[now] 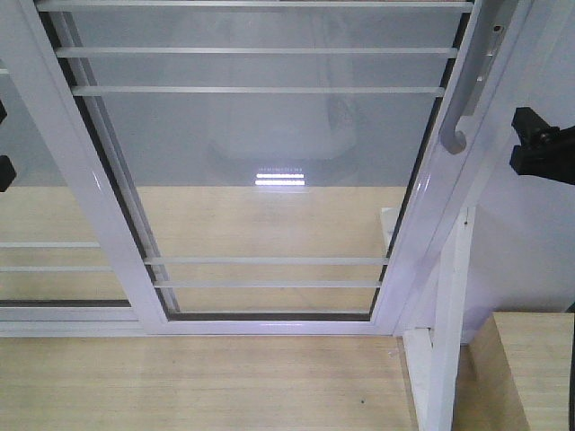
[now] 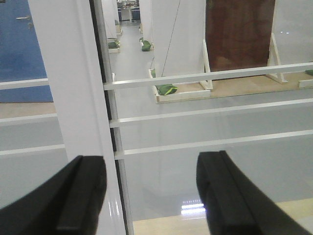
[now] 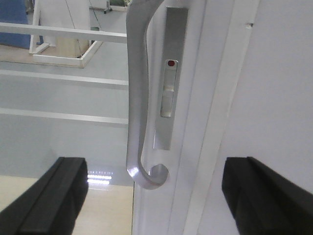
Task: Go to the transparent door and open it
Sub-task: 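Reach the right gripper to the door frame edge and grip it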
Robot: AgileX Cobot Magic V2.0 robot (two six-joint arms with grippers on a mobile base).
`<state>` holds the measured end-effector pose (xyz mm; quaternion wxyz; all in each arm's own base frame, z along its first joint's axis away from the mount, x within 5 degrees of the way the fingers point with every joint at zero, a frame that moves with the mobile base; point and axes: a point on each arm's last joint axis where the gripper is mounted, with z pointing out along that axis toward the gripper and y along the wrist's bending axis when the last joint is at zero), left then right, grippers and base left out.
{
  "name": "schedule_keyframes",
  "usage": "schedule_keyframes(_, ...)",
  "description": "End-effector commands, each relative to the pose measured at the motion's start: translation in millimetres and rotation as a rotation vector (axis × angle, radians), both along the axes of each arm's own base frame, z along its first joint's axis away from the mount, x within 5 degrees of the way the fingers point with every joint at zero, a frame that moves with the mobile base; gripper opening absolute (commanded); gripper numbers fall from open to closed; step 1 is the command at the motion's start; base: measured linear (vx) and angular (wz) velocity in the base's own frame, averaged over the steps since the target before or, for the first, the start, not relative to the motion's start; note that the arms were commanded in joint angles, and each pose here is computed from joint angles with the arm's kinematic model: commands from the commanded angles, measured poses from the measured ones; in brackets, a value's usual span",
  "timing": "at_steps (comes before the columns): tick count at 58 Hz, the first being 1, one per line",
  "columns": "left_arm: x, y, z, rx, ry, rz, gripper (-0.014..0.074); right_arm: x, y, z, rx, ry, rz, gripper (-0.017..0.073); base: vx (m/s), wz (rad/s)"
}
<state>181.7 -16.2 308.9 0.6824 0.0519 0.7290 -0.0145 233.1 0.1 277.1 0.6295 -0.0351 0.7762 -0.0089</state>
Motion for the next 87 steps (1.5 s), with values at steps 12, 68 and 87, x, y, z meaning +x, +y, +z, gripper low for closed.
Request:
schedule_keyframes(12,0.2,-1.1,21.0,-0.017,-0.129,-0.007,0.0538,33.5,6.8,5.3,-0.004,-0.263,0.089,0.0560,0.00,0.00)
schedule_keyframes(68,0.2,-1.1,20.9,-0.017,-0.128,-0.007,0.0538,171.4,5.6,-50.8,0.037,-0.327,0.107,0.0509,0.00,0.00)
schedule_keyframes(87,0.2,-1.1,20.9,-0.017,-0.128,-0.007,0.0538,171.3,5.9,-50.5,0.035,-0.330,0.111,0.0120,0.00,0.00)
